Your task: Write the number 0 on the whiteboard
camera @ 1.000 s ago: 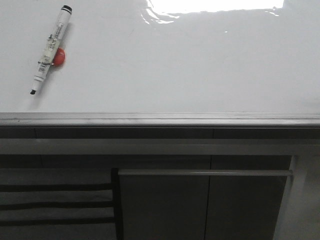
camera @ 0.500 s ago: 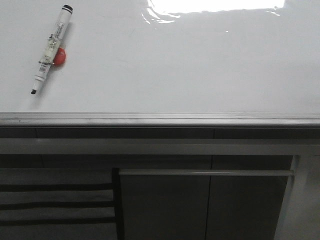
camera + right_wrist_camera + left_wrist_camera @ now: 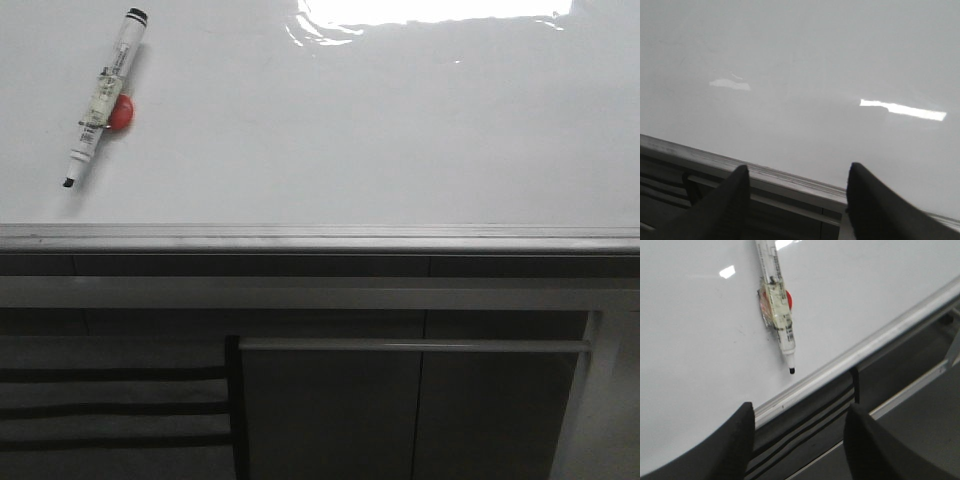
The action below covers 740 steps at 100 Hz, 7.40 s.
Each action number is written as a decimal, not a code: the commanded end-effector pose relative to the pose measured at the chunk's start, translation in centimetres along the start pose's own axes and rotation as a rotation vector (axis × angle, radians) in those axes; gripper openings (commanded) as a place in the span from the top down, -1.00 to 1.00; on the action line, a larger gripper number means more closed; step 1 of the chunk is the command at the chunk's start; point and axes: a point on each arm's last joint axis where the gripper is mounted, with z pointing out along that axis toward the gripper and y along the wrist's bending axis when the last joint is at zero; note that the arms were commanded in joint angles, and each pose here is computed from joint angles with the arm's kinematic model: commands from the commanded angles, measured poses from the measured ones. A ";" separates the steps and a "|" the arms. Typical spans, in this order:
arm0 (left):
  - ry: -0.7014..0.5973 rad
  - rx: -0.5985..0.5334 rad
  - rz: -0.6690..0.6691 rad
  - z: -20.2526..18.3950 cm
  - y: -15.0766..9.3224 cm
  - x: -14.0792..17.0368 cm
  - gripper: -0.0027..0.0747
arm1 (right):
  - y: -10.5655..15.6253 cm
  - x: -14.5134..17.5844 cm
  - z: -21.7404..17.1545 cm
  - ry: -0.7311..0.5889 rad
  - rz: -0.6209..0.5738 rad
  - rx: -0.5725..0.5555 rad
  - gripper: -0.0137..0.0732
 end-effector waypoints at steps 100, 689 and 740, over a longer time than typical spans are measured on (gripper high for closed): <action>-0.288 -0.062 -0.311 10.0 -1.3 -2.3 -0.20 | -0.1 -1.6 -0.1 -0.076 -0.038 0.006 -0.17; -0.660 0.049 -0.141 -9.9 -1.8 0.1 0.98 | 5.0 -10.5 17.3 0.200 -0.131 0.181 0.79; -0.660 0.049 -0.141 -9.9 -1.8 0.1 0.98 | 6.5 -9.3 19.4 0.212 -0.155 0.096 0.79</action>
